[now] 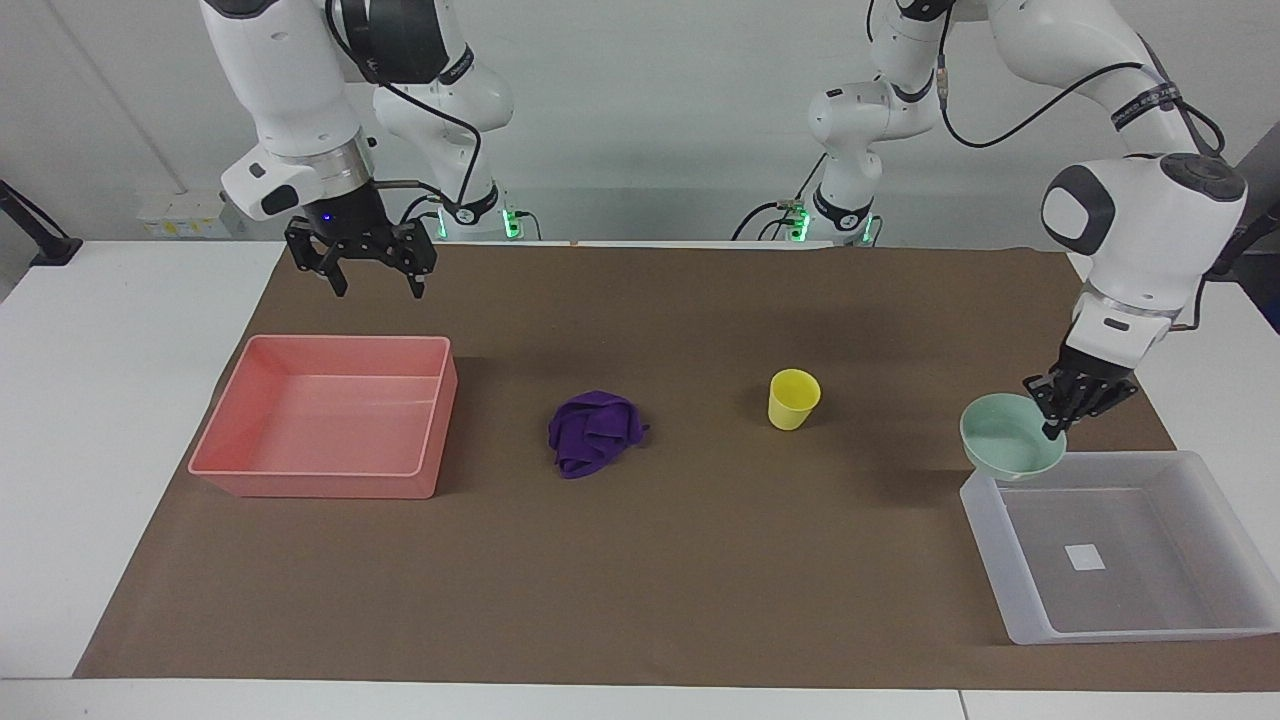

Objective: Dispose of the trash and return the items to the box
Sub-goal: 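Lift the green bowl into the white bin while the right gripper reaches out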

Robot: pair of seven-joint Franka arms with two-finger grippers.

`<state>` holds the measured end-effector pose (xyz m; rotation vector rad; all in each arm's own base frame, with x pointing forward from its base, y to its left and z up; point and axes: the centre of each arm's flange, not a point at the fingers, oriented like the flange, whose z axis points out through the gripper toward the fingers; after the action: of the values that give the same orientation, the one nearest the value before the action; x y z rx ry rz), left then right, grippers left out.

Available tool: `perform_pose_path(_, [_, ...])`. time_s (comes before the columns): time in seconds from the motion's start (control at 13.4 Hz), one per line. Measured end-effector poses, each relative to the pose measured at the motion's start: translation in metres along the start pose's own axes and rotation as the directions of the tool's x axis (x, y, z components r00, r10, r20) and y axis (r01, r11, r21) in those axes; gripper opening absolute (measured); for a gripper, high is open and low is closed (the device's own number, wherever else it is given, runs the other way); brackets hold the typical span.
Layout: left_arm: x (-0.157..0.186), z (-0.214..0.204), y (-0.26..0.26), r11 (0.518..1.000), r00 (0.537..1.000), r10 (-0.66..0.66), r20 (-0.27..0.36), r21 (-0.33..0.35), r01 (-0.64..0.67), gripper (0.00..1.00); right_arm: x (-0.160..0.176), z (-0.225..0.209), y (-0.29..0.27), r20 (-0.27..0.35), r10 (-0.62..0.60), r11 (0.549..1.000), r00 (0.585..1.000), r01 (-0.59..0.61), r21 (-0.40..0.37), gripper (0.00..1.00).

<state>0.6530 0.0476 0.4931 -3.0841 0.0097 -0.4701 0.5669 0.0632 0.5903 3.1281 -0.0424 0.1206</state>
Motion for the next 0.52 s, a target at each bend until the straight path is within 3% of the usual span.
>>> perform_pose_path(0.3, [0.046, 0.019, -0.039, 0.999, 0.998, -0.049, -0.044, 0.007, 0.049, 0.03, 0.031, 0.063, -0.049, -0.051, -0.001, 1.0, 0.999, 0.002, 0.017, 1.0])
perform_pose_path(0.52, [0.068, 0.051, -0.072, 0.996, 0.995, -0.085, -0.046, 0.011, 0.085, 0.03, 0.043, 0.12, -0.074, -0.075, 0.006, 0.997, 0.997, -0.001, 0.073, 1.0])
